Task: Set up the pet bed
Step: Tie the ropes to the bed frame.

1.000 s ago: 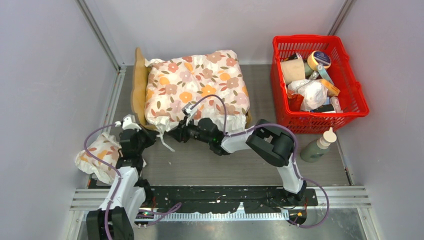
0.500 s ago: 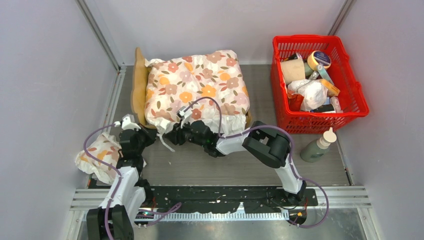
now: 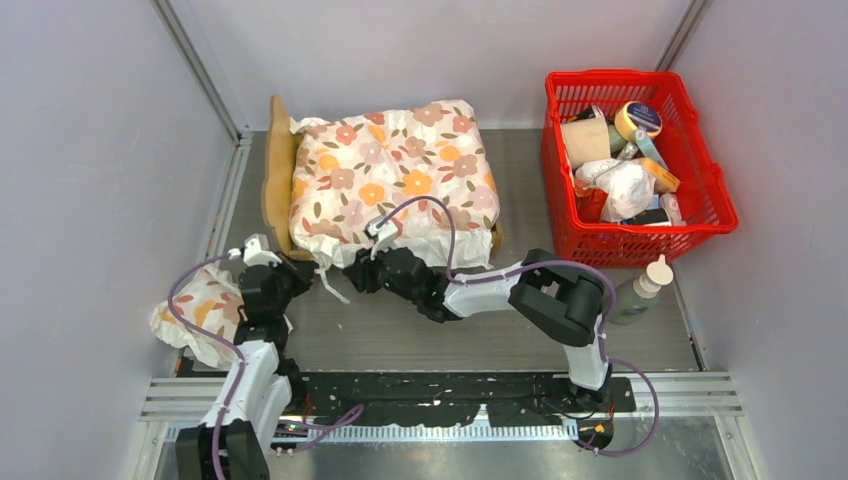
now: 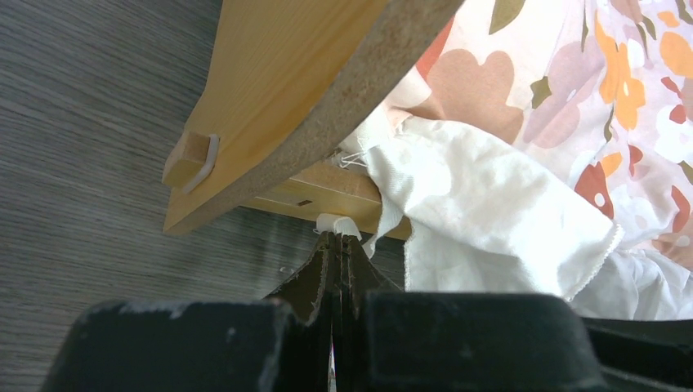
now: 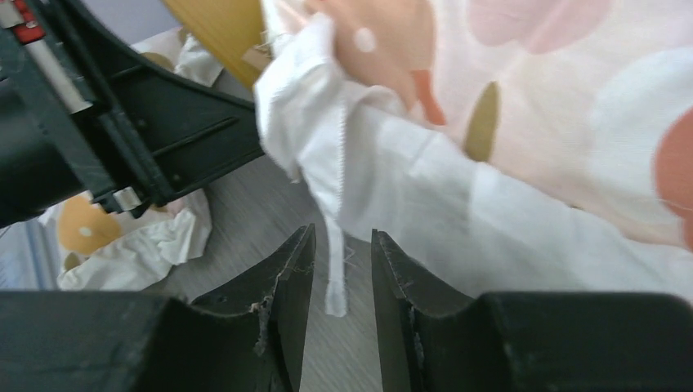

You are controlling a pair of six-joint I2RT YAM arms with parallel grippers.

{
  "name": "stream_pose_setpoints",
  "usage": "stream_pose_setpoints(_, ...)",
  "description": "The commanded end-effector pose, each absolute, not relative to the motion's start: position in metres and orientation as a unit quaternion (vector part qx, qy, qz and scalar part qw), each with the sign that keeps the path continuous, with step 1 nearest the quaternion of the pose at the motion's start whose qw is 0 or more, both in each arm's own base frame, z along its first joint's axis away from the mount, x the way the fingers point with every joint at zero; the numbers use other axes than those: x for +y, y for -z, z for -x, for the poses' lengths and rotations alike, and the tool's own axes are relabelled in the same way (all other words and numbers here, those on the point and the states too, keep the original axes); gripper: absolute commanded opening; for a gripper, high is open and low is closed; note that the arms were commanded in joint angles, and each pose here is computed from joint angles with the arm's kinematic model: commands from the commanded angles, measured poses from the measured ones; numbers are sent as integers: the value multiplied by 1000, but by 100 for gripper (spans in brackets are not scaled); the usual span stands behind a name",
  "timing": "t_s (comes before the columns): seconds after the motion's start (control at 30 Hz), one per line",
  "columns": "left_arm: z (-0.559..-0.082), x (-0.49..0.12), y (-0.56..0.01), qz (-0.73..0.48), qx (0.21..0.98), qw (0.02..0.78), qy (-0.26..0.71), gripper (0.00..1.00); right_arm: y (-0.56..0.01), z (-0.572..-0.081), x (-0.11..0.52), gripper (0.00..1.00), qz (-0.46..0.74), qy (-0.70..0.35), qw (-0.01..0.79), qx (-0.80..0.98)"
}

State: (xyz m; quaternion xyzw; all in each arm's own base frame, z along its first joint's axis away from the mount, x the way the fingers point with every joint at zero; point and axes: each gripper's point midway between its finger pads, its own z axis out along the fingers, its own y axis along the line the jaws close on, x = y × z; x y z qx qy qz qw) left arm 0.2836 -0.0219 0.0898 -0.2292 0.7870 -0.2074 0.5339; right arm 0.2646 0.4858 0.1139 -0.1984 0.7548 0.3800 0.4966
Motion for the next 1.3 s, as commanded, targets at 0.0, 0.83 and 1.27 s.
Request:
stream_pose_setpoints(0.0, -287, -20, -101, 225, 768, 561, 211, 0, -137, -244, 520, 36, 220, -445, 499, 710)
stream_pose_setpoints(0.83, -287, -16, -93, 245, 760, 563, 212, 0, -105, -292, 559, 37, 218, -397, 515, 727)
stream_pose_setpoints(1.27, -291, -16, -93, 249, 751, 571, 220, 0, -124, -295, 562, 6, 233, -428, 525, 698)
